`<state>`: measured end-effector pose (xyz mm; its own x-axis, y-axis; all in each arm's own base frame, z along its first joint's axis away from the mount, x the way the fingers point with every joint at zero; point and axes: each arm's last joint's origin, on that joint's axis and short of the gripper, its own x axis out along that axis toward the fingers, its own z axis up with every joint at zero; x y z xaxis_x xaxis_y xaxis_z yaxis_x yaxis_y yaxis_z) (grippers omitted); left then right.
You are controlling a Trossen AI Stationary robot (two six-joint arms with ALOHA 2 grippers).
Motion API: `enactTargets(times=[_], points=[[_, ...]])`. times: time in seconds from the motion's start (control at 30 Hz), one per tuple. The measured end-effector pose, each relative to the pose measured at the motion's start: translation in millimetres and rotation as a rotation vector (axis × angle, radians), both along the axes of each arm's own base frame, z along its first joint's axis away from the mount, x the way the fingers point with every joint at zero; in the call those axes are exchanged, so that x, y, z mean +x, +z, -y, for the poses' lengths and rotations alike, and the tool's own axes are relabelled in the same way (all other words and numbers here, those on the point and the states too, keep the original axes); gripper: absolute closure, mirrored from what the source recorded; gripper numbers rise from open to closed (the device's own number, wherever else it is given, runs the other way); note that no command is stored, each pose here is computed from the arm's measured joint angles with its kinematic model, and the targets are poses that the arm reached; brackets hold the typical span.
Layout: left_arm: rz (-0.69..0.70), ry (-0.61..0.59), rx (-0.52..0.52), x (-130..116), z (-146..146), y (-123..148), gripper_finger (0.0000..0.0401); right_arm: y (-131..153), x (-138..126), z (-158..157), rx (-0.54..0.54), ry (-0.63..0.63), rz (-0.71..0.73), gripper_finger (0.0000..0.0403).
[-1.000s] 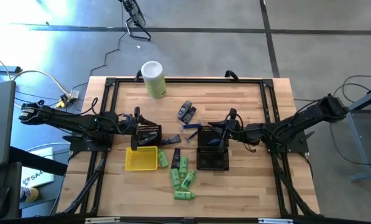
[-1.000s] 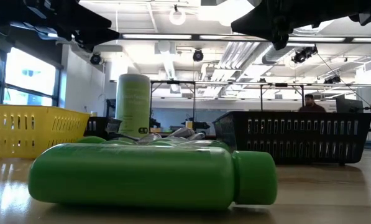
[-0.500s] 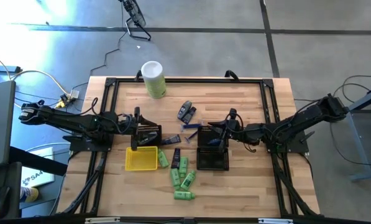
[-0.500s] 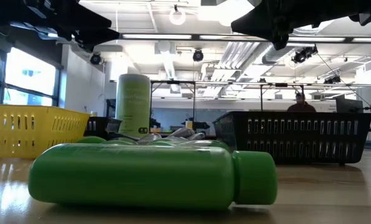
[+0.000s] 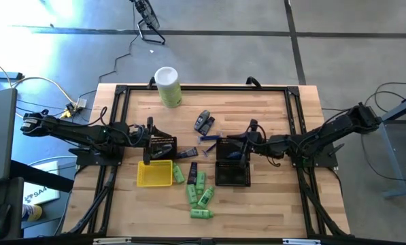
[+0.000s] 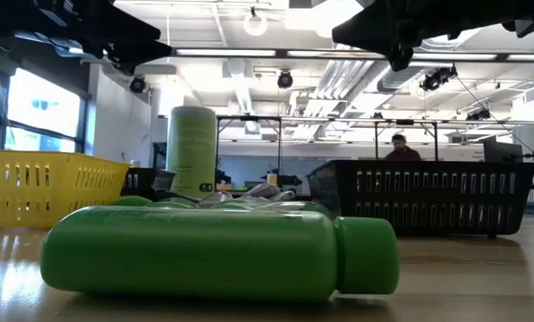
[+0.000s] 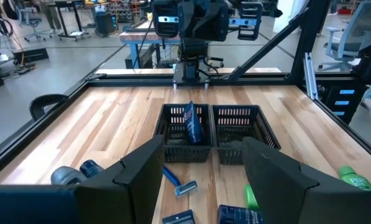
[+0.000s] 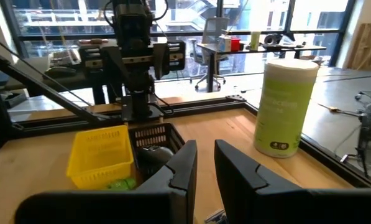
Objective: Pick & Place Travel size toiletries
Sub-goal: Put the green shampoo into the bottom right black bin
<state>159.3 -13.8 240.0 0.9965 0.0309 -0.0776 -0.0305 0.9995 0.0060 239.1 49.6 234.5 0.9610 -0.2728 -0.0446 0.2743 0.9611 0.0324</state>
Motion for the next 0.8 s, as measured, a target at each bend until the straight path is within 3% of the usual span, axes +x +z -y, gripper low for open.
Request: enactTargets(times=[0.3, 0.5, 0.8], points=[[0.0, 0.005, 0.0, 0.0, -0.2, 0.0, 0.0191, 2.5, 0.6, -1.5, 0.008, 0.053, 0.025, 0.0396], [0.0, 0.01, 0.001, 0.0, -0.3, 0.0, 0.0191, 24.8, 9.1, -5.4, -0.013, 0.112, 0.048, 0.04], [0.001, 0.01, 0.0, 0.0, -0.3, 0.1, 0.0191, 53.0, 23.2, -9.8, -0.07, 0.135, -0.086, 0.0401]])
